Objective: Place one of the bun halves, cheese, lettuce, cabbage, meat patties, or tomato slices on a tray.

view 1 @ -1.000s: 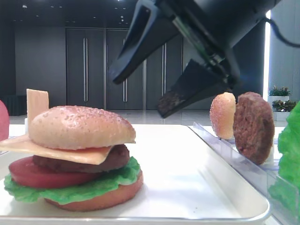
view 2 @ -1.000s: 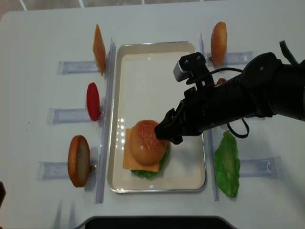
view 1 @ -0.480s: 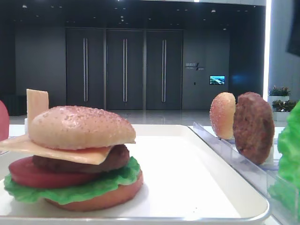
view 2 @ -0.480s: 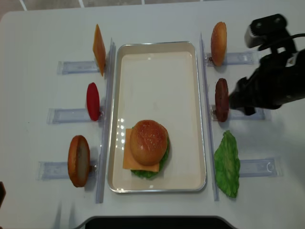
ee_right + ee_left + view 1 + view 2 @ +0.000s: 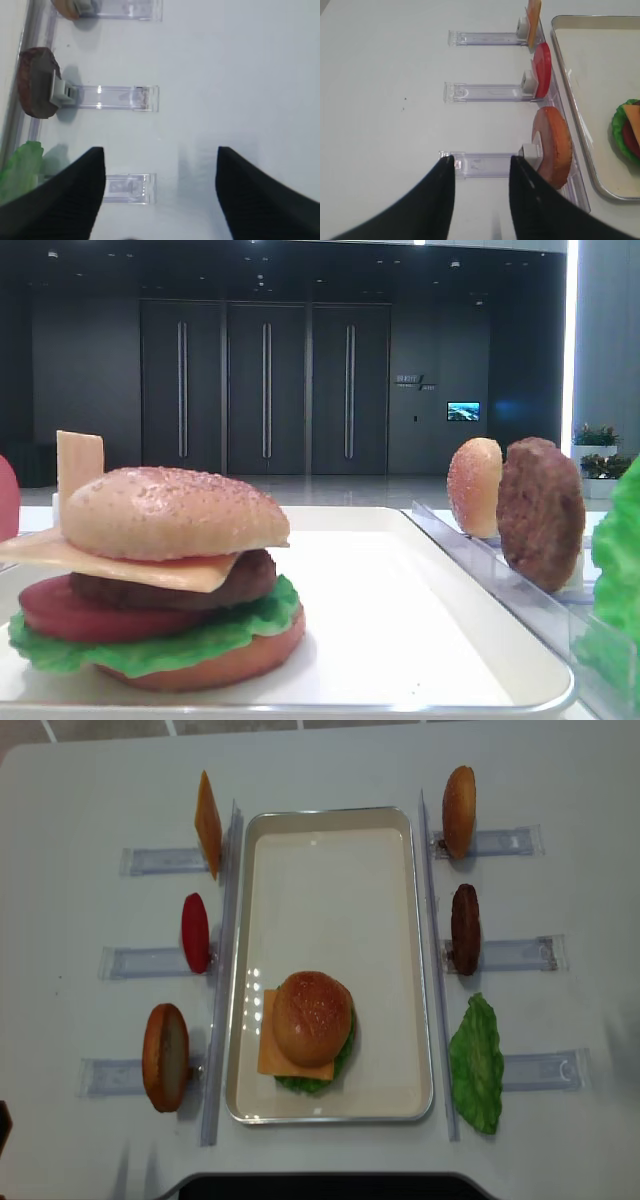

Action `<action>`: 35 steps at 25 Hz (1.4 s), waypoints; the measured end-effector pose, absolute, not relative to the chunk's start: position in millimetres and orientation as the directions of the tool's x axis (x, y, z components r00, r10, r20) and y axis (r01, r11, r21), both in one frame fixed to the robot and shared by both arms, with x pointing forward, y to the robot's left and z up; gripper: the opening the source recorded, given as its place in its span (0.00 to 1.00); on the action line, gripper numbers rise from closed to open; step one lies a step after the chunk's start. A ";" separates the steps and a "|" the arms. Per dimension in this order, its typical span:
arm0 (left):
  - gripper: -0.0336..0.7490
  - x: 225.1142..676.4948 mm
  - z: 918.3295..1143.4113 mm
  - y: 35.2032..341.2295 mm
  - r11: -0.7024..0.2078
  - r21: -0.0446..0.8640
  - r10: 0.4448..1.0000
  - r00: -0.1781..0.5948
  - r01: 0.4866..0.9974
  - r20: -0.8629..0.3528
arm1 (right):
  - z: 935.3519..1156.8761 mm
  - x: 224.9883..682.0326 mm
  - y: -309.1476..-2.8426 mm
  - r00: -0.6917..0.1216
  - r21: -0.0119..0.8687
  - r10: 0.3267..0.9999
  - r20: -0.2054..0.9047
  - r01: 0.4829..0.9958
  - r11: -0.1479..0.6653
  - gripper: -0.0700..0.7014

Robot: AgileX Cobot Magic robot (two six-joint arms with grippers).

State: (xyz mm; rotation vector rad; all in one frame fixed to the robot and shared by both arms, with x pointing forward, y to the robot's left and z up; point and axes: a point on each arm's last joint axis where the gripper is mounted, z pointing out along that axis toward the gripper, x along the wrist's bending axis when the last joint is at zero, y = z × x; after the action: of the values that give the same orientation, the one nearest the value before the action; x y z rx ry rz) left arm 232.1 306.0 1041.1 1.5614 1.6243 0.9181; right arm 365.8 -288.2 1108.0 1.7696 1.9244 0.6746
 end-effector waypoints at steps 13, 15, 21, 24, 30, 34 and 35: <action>0.40 232.1 1041.1 306.0 0.025 0.861 0.999 -0.035 0.508 -0.008 | 1100.6 307.1 -303.1 0.035 0.653 0.999 -0.040 0.757 -0.001 0.67; 0.40 232.1 1041.1 306.0 0.025 0.861 0.999 -0.035 0.508 -0.008 | 1094.0 297.5 -305.1 0.063 0.657 0.997 -0.039 0.753 -0.022 0.67; 0.40 232.1 1041.1 306.0 0.025 0.861 0.999 -0.035 0.508 -0.008 | 1077.0 270.6 -305.4 0.100 0.690 0.995 -0.013 0.721 -0.064 0.66; 0.40 232.1 1041.1 306.0 0.025 0.861 0.999 -0.035 0.508 -0.008 | 1071.9 261.5 -305.1 0.102 0.711 0.995 -0.003 0.700 -0.070 0.66; 0.40 232.1 1041.1 306.0 0.025 0.861 0.999 -0.035 0.508 -0.008 | 1061.0 248.7 -305.0 0.103 0.745 0.995 0.002 0.664 -0.071 0.66; 0.40 232.1 1041.1 306.0 0.025 0.861 0.999 -0.035 0.508 -0.008 | 1053.5 242.0 -304.8 0.103 0.763 0.995 0.006 0.643 -0.071 0.66; 0.40 232.1 1041.1 306.0 0.025 0.861 0.999 -0.035 0.508 -0.008 | 1053.5 240.2 -304.8 0.102 0.772 0.995 0.007 0.632 -0.070 0.66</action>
State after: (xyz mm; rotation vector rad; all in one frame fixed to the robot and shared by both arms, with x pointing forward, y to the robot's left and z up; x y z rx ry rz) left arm 232.1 306.0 1041.1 1.5614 1.6243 0.9181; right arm 240.2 -304.8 1053.5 1.7721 1.5938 0.7594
